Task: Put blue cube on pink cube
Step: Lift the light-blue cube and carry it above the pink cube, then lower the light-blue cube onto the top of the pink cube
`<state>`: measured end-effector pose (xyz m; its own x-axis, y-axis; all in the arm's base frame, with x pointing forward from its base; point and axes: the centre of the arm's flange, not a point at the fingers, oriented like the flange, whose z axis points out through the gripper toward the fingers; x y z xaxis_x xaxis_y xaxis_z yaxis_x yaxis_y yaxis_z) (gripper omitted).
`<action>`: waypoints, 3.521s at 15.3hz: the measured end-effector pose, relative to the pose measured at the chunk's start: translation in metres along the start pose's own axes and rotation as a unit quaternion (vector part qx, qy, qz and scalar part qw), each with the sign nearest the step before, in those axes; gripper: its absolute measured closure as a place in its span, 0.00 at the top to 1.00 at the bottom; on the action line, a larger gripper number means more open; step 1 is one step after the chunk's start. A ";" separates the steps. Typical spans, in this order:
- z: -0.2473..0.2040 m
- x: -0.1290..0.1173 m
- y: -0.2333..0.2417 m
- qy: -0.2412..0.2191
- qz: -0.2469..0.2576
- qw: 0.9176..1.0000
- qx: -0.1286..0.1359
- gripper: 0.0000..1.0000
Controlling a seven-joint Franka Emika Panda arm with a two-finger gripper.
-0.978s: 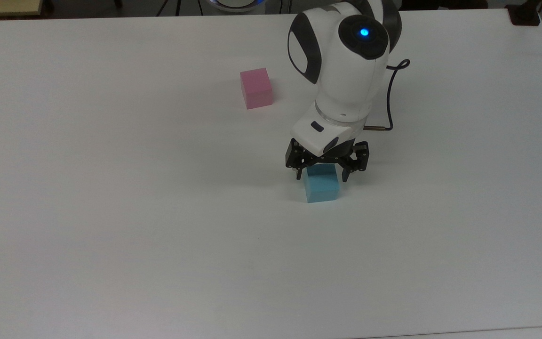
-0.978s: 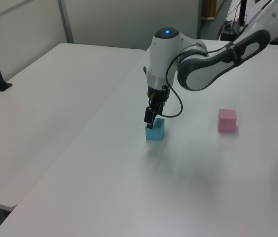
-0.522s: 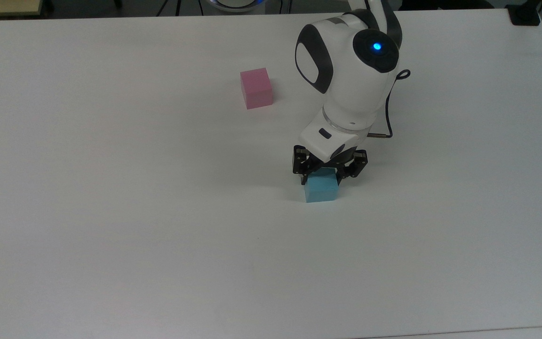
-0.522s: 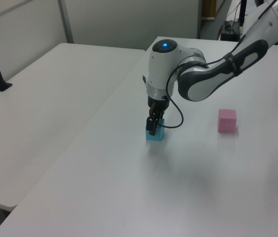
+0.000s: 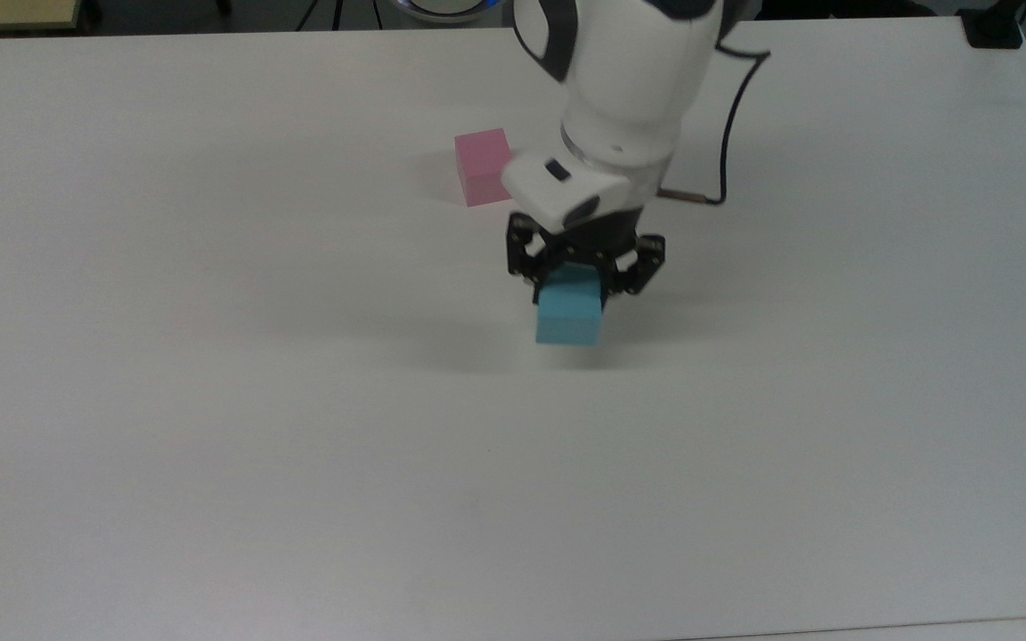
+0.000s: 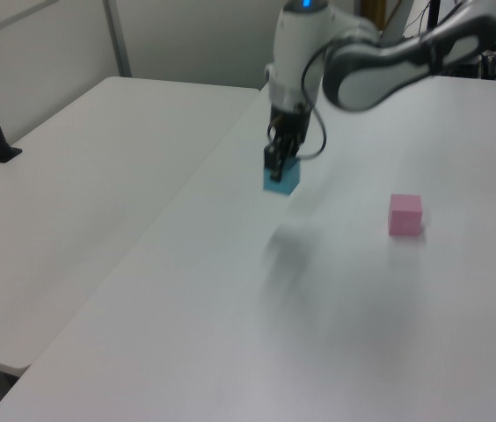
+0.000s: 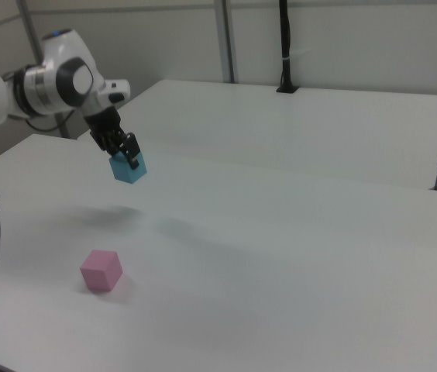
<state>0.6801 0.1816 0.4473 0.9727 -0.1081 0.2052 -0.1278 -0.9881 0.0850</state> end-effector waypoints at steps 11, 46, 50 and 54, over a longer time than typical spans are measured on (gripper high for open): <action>-0.123 -0.087 0.097 -0.076 -0.091 0.993 -0.001 0.61; -0.004 -0.197 0.112 -0.082 -0.157 0.984 0.032 0.58; 0.001 -0.196 0.111 -0.084 -0.157 0.983 0.032 0.58; 0.003 -0.196 0.112 -0.085 -0.157 0.983 0.032 0.58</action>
<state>0.4758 0.0921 0.4135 0.9814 0.1916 0.0118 0.1907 -0.9800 0.0563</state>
